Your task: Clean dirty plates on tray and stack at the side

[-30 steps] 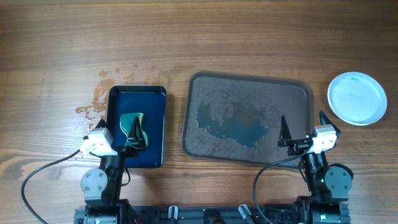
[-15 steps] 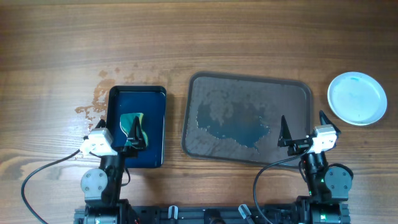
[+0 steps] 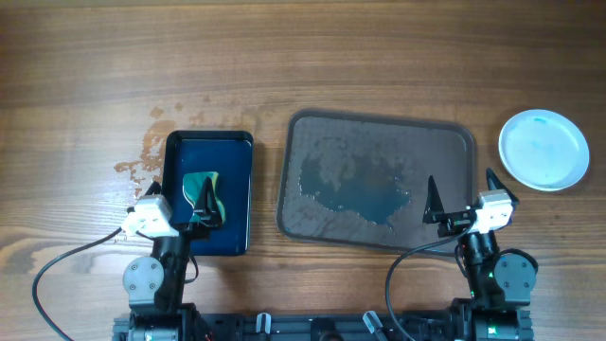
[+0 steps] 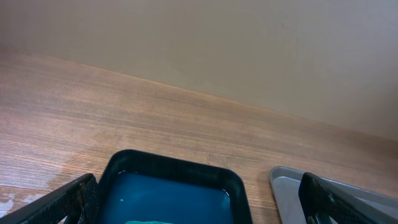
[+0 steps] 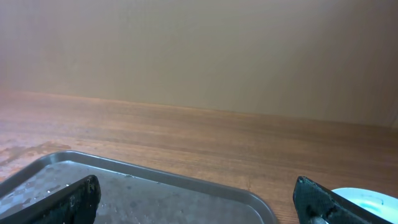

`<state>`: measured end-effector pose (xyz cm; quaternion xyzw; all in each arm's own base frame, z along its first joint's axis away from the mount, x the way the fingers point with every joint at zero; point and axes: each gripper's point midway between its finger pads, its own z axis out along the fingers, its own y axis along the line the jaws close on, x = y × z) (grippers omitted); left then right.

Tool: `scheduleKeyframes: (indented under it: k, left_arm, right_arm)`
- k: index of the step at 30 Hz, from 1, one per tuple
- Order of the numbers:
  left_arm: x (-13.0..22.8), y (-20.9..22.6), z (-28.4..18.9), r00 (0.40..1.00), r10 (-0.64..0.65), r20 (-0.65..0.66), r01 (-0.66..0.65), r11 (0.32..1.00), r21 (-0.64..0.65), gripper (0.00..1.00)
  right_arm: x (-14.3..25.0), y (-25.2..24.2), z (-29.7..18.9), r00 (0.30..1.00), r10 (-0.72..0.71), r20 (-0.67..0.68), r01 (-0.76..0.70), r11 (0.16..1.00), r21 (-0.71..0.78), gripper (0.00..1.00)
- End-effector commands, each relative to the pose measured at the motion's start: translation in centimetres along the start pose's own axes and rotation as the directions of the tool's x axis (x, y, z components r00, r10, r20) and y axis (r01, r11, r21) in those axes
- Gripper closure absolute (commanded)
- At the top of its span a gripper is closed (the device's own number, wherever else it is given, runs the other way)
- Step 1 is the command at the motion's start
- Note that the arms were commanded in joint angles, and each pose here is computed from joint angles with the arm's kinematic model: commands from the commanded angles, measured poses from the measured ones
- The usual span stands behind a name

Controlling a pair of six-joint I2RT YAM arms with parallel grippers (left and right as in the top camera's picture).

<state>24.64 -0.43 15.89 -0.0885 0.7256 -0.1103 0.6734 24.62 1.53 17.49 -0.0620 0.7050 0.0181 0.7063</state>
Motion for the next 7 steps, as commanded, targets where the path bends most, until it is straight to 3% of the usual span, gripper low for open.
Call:
scheduleKeyframes:
  k: [1, 7]
  left_arm:
    - [0.12, -0.27, -0.04, 1.000, 0.020, -0.004, -0.020, 1.000, 0.020, 0.00]
    - [0.12, -0.27, -0.04, 1.000, 0.020, -0.004, -0.020, 1.000, 0.020, 0.00]
  right_arm:
    - [-0.33, 0.27, -0.06, 1.000, -0.012, 0.016, 0.012, 1.000, -0.013, 0.00]
    - [-0.33, 0.27, -0.06, 1.000, -0.012, 0.016, 0.012, 1.000, -0.013, 0.00]
